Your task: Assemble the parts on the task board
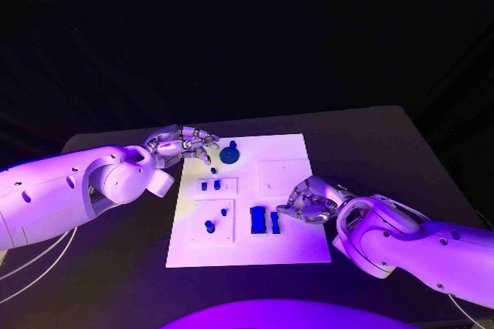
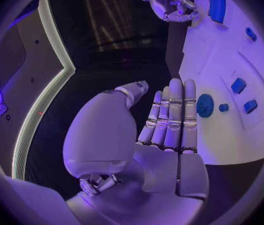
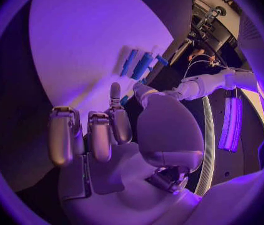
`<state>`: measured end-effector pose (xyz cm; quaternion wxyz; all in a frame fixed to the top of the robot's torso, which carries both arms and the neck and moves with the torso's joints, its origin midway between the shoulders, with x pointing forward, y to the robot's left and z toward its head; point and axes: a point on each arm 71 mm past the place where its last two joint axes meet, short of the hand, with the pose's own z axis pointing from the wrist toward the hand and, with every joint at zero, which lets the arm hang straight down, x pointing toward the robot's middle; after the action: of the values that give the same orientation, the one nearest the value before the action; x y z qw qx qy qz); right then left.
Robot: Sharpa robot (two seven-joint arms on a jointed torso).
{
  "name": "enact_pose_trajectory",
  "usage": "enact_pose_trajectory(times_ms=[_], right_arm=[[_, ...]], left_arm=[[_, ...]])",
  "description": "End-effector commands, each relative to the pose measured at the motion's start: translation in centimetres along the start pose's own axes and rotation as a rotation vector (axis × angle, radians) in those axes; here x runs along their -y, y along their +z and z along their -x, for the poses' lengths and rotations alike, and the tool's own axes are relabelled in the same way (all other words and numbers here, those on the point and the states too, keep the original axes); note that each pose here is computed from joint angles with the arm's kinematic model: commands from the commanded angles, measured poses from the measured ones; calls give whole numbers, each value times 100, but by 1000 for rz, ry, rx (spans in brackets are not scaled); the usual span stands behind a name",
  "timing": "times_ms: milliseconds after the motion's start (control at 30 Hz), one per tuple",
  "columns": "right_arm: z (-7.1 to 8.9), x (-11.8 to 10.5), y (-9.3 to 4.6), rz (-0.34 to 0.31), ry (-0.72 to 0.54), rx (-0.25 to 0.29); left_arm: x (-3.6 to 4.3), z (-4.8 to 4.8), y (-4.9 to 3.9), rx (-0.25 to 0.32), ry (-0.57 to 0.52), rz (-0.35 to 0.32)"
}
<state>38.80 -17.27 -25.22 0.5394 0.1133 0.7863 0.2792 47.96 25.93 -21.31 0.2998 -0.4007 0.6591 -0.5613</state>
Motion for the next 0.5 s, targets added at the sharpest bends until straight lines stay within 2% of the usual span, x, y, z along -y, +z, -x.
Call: enact_pose_trajectory(times_ms=[33, 133, 233, 367, 500], right_arm=[[217, 7, 69, 95, 135, 143], [366, 80, 149, 111, 210, 179], [527, 217, 243, 103, 326, 209], [727, 460, 409, 61, 498, 257], [876, 669, 568, 30, 600, 305]], left_arm=[[35, -36, 23, -26, -88, -59], [44, -21, 45, 7, -124, -87], [38, 22, 80, 81, -164, -127], [22, 133, 138, 198, -186, -175], [-6, 247, 188, 299, -187, -204]])
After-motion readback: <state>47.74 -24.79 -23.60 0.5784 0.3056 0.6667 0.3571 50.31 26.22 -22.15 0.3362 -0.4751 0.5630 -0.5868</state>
